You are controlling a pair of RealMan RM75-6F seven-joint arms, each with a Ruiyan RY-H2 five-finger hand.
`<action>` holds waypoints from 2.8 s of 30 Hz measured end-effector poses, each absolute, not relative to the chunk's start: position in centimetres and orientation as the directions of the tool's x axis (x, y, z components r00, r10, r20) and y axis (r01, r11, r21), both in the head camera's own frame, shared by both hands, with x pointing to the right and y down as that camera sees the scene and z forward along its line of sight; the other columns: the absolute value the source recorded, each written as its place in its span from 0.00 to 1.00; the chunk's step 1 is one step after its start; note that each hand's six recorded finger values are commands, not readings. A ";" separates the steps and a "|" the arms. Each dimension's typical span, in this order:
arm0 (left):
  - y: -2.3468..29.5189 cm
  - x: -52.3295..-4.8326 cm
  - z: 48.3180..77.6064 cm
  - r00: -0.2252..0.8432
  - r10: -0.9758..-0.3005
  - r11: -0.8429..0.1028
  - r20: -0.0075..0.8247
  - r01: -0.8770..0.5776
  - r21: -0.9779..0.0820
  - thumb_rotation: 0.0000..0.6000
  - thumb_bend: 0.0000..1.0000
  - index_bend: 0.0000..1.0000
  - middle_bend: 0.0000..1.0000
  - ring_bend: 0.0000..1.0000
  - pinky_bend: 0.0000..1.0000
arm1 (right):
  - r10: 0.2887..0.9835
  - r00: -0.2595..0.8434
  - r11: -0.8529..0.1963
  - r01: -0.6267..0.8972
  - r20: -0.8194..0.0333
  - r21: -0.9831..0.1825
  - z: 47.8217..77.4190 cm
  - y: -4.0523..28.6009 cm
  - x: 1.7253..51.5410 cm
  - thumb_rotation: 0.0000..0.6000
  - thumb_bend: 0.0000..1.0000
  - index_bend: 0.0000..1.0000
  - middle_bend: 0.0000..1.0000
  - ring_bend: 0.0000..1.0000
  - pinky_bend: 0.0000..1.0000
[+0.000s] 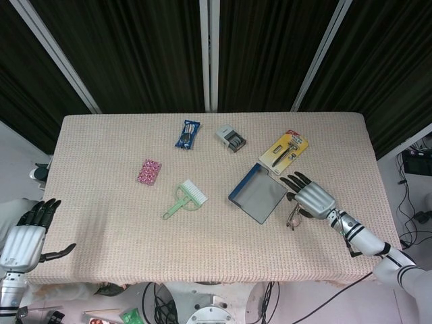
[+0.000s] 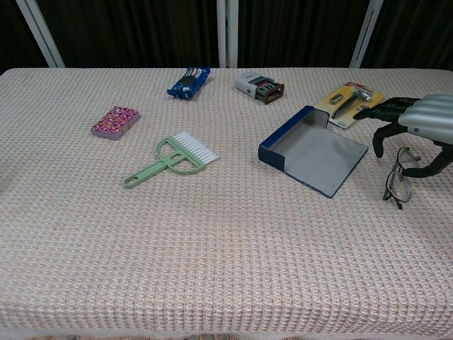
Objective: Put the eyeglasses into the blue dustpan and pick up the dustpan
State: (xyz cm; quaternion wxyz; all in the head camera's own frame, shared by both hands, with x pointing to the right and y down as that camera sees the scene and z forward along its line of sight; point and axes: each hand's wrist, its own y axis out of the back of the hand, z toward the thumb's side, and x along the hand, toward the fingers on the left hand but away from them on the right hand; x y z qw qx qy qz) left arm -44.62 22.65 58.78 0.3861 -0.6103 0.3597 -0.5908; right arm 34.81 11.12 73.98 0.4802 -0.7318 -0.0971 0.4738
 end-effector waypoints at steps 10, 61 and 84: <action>22.6 -44.8 58.6 0.037 -0.892 -0.449 0.450 0.022 -0.893 0.61 0.11 0.06 0.07 0.09 0.22 | 0.586 0.534 -0.530 -0.317 -0.610 -0.787 74.4 11.3 34.6 1.00 0.24 0.51 0.01 0.00 0.00; 23.5 -47.0 58.2 0.003 -0.890 -0.455 0.455 -0.008 -0.890 0.61 0.11 0.06 0.07 0.09 0.22 | 0.643 0.580 -0.522 -0.146 -0.500 -0.840 76.5 7.6 22.5 1.00 0.48 0.71 0.03 0.00 0.00; 23.1 -47.3 58.7 0.007 -0.883 -0.470 0.469 -0.015 -0.883 0.61 0.11 0.06 0.06 0.09 0.22 | 0.671 0.544 -0.507 -0.158 -0.503 -0.847 77.9 6.0 21.3 1.00 0.48 0.70 0.03 0.00 0.00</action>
